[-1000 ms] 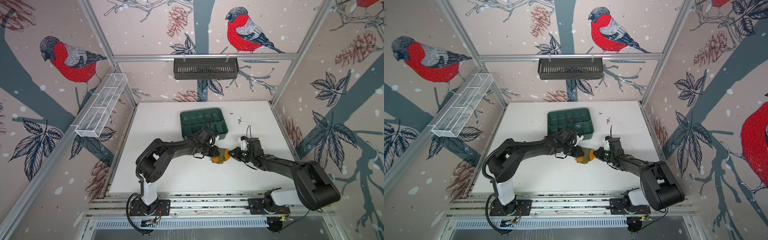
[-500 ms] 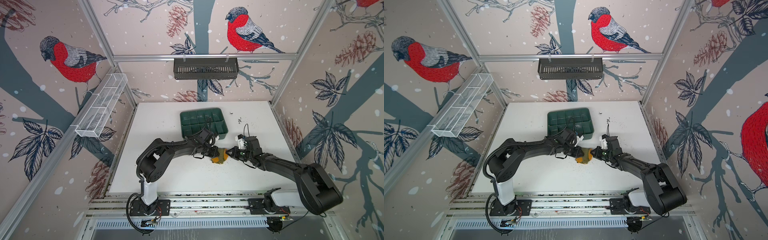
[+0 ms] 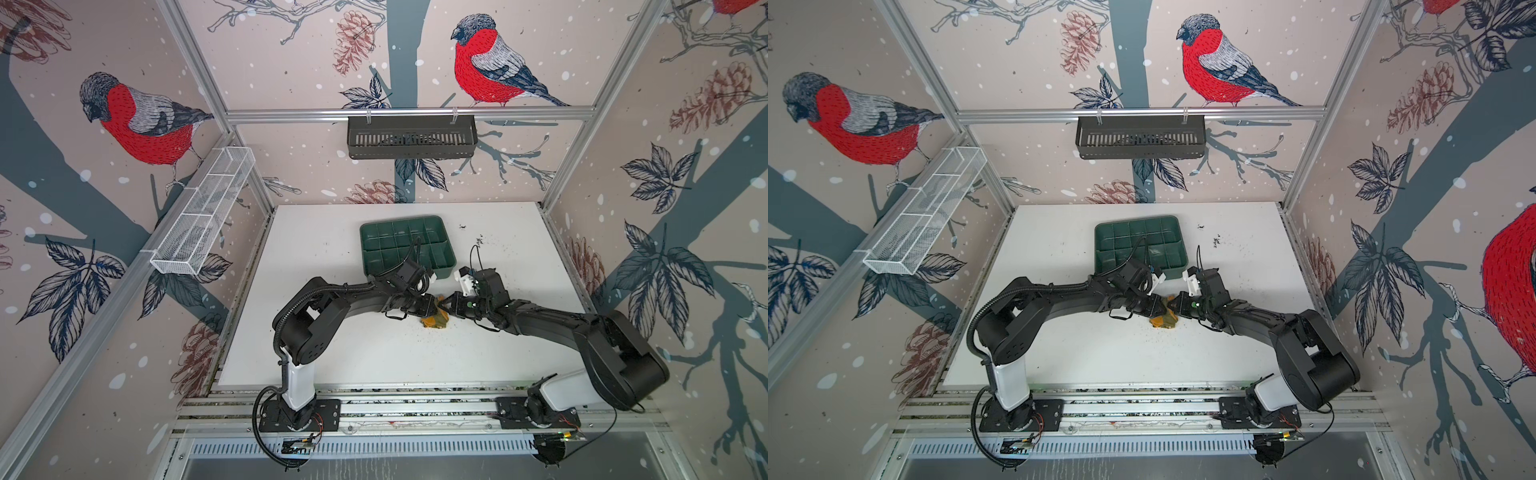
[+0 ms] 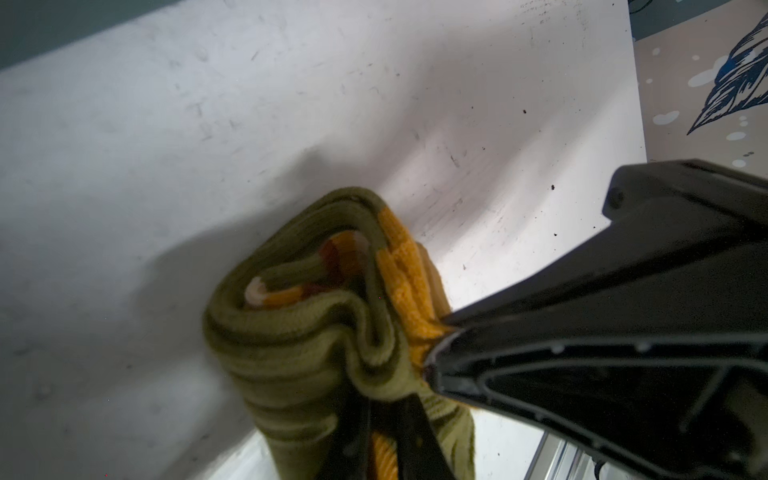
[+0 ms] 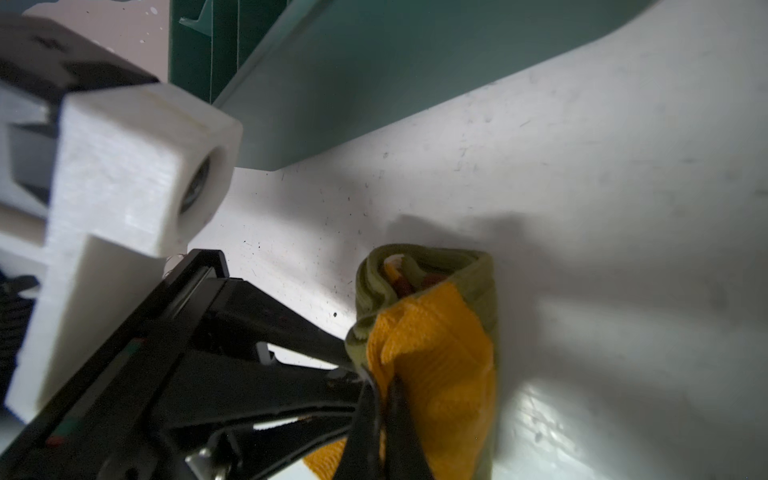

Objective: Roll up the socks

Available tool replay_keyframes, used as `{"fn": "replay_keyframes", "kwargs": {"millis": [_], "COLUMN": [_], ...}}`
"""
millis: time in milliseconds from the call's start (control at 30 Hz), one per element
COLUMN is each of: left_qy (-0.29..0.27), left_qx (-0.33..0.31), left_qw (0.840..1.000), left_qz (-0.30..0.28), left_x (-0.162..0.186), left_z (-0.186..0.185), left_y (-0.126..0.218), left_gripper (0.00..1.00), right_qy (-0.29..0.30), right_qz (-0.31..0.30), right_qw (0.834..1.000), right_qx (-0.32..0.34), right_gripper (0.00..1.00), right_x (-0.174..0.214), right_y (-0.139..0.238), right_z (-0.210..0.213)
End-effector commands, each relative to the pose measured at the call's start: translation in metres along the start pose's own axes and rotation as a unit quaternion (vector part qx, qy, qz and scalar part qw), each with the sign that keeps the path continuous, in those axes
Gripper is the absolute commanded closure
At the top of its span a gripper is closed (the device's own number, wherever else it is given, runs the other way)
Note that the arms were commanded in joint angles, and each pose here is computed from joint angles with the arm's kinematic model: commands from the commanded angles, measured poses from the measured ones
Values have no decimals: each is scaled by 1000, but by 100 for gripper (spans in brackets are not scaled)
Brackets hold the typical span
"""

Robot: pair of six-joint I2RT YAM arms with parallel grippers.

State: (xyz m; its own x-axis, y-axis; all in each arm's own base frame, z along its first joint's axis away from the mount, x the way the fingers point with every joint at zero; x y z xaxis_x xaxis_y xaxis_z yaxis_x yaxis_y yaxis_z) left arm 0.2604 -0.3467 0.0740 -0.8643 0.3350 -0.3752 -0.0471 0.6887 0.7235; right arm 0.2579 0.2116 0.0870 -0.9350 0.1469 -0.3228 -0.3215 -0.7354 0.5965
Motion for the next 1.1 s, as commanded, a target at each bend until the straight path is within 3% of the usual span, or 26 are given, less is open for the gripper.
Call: {"fn": "replay_keyframes", "kwargs": {"millis": [0,300,1067], "left_qy": [-8,1,66], "left_qx": [13,5,-13], "left_qw": [1000,1000,997], "left_qz": [-8,-17,-25], "left_x": [-2,0,23], "left_z": [-5,2,35], "left_y": [0,7,7], "left_gripper": [84,84,83], "right_qy": [5,3,24], "right_qz": [9,29,71], "right_qw": [1000,1000,997], "right_qx": [-16,-1,35], "right_gripper": [93,83,86], "right_x": [0,11,34], "right_y": [-6,-11,-14], "right_z": [8,1,-11]}}
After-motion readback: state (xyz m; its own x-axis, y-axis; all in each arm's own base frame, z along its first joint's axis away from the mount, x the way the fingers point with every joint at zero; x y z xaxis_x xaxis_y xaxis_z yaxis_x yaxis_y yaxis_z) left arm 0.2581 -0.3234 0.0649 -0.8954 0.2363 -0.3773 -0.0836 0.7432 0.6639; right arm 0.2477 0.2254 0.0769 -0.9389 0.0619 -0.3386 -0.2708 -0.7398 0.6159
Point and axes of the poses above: each gripper's point midway between its finger pads, its own y axis back along the fingers, its own z axis along the line the jaws close on, x = y × z, the point moved 4 cm from there along y, back along the fingers, and after that the axes turned 2 degrees about -y, right-handed, at the moved point
